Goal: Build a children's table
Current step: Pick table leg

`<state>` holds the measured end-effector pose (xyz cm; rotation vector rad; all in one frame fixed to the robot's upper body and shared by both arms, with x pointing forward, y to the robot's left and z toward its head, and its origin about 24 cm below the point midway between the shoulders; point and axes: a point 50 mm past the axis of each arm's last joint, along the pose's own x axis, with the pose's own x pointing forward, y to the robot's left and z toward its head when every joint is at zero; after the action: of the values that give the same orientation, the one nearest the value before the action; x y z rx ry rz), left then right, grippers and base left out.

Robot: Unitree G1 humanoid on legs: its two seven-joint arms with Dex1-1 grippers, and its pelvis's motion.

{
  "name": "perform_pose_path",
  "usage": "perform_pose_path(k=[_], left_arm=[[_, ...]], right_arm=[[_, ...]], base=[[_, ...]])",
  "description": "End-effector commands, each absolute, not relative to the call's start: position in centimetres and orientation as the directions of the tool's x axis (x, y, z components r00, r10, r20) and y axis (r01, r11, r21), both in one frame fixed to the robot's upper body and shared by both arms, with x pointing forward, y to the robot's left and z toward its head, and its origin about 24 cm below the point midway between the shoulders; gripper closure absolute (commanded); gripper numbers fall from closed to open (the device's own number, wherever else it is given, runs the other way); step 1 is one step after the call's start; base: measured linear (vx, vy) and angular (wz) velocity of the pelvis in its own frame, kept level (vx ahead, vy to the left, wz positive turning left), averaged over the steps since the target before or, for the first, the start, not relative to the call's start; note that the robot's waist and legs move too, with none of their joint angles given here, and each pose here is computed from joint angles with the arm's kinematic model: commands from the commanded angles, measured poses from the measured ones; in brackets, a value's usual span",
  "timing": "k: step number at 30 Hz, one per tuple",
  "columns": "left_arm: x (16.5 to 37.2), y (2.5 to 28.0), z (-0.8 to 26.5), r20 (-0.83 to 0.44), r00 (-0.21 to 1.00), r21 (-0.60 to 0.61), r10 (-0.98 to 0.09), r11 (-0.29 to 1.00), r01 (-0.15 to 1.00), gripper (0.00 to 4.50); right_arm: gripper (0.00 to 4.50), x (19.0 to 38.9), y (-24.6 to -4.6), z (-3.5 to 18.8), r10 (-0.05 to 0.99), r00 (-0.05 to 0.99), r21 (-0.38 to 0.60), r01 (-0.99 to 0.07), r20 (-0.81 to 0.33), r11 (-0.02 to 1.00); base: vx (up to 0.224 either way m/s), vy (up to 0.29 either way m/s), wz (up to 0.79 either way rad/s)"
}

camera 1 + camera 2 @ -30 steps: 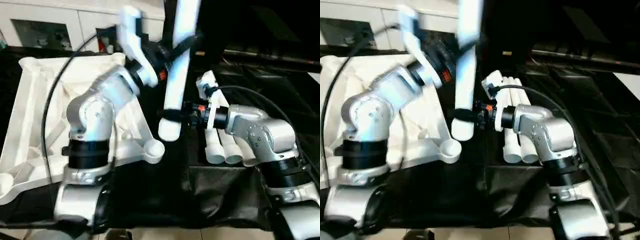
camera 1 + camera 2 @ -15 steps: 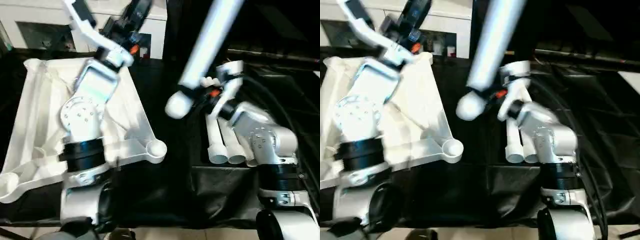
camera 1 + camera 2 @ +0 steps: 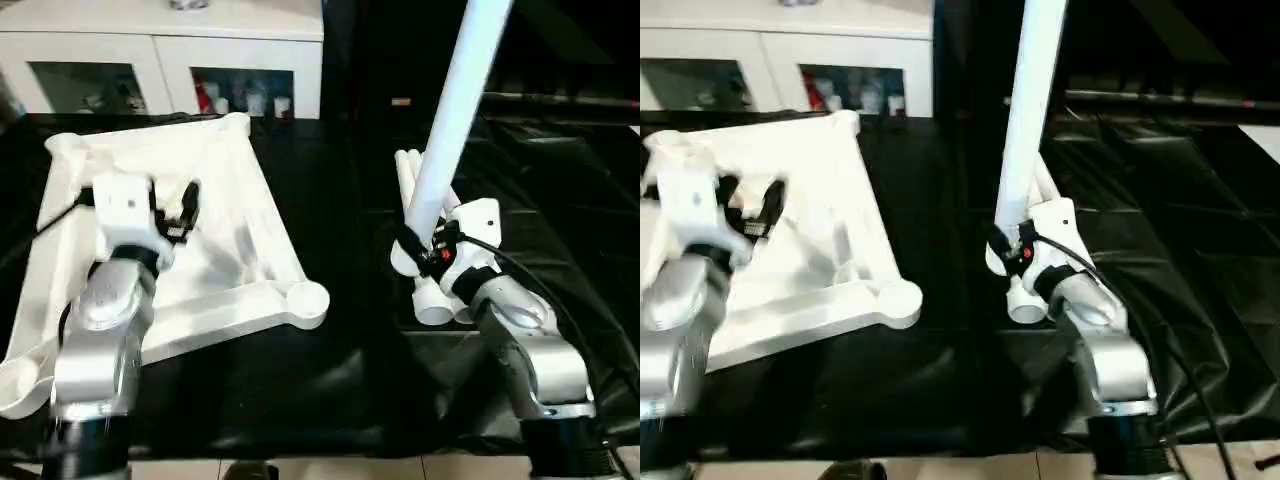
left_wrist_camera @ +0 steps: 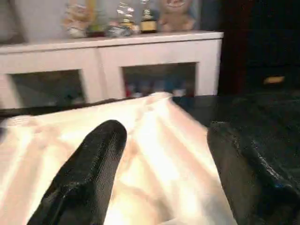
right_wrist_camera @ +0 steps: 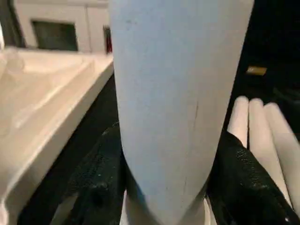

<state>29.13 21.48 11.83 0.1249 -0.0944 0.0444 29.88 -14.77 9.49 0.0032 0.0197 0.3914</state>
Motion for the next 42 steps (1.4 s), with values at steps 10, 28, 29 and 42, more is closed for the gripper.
perform_pose_path(k=[10,28,29,42], left_arm=[[28.9,20.5,12.2,0.142,0.989,0.172,0.044,0.983,-0.068,1.21],[29.0,17.1,11.9,0.151,0.986,0.23,-0.067,0.973,0.031,1.21],[29.3,16.8,11.8,0.14,0.987,0.241,-0.078,0.97,0.042,1.21],[30.0,16.5,12.1,0.159,0.985,0.243,-0.062,0.97,0.022,1.21]], right_arm=[[2.61,30.5,-14.7,9.7,0.36,0.933,0.012,-0.36,0.021,0.933],[2.61,30.6,-15.1,9.3,0.352,0.935,0.039,-0.353,0.038,0.935],[2.61,30.7,-15.4,9.4,0.345,0.938,0.038,-0.346,0.039,0.937],[2.61,31.4,-16.3,9.6,0.324,0.946,0.01,-0.324,0.029,0.946]], base=[[-0.024,0.171,-0.02],[-0.093,0.183,0.04],[-0.091,-0.05,0.4],[-0.05,-0.176,0.4]])
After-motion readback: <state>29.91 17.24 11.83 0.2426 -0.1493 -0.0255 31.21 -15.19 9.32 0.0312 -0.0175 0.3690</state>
